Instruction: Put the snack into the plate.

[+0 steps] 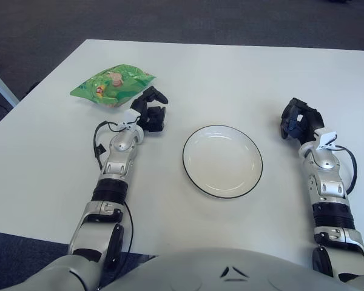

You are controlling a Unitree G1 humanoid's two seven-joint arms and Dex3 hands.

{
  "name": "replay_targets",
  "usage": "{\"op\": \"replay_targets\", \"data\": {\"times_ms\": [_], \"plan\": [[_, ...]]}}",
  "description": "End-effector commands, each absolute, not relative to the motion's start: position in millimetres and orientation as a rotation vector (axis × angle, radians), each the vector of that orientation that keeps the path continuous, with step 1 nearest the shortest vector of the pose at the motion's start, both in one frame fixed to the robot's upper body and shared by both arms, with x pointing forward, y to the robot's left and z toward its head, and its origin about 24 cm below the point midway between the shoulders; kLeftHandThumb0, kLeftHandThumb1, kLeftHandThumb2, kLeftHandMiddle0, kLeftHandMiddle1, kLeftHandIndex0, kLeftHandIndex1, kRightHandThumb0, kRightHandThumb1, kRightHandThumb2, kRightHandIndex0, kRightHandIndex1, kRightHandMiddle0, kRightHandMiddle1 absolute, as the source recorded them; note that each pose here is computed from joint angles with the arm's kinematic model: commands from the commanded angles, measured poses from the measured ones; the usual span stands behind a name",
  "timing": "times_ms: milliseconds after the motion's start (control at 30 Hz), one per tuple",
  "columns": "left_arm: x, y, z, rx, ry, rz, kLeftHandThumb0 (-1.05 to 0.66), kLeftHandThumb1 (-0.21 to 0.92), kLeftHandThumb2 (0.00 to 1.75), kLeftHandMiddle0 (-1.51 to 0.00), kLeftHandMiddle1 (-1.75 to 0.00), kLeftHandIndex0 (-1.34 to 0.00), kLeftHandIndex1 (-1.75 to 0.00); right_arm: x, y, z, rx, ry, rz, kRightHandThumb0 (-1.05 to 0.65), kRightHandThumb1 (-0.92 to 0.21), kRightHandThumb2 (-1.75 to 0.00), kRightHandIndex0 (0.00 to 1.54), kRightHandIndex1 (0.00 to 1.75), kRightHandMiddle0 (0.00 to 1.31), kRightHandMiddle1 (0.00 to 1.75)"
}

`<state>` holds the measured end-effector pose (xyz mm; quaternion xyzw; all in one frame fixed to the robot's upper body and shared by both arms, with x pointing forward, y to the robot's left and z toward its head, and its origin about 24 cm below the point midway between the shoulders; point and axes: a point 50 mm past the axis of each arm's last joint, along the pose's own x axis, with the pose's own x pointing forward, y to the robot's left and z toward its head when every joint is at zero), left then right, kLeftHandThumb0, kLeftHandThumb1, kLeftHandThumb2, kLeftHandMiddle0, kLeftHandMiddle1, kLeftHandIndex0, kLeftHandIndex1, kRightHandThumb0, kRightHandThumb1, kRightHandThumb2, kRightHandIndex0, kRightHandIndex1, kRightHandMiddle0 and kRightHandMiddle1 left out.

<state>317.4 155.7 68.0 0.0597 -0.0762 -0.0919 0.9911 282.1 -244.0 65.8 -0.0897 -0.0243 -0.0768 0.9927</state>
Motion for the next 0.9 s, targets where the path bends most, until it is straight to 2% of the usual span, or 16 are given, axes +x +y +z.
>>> {"op": "replay_targets", "data": {"times_ms": [0, 367, 633, 867], "plan": [[304.3, 156.3, 41.9, 0.095, -0.076, -0.179, -0.46, 0.38, 1.24, -1.28, -1.75, -0.57, -1.75, 268.0, -241.4, 31.2, -0.131, 0.102, -0.162, -0.70, -0.92, -0.96, 1.26, 1.75, 0.70, 1.75], [305.6, 156.7, 43.0, 0.167, -0.121, -0.143, -0.45, 0.40, 1.21, -1.25, -1.75, -0.55, -1.75, 272.6, -241.5, 29.1, -0.115, 0.107, -0.156, -0.62, -0.92, -0.90, 1.31, 1.75, 0.72, 1.75], [305.7, 155.1, 50.0, 0.553, -0.351, -0.056, -0.46, 0.37, 1.24, -1.27, -1.75, -0.57, -1.75, 277.2, -239.5, 28.2, -0.103, 0.107, -0.153, -0.60, -0.92, -0.88, 1.31, 1.75, 0.73, 1.75], [308.0, 156.5, 54.9, 0.698, -0.484, -0.039, -0.47, 0.34, 1.28, -1.28, -1.75, -0.59, -1.75, 281.0, -237.8, 29.0, -0.114, 0.109, -0.151, -0.58, -0.92, -0.86, 1.29, 1.75, 0.72, 1.75]]}}
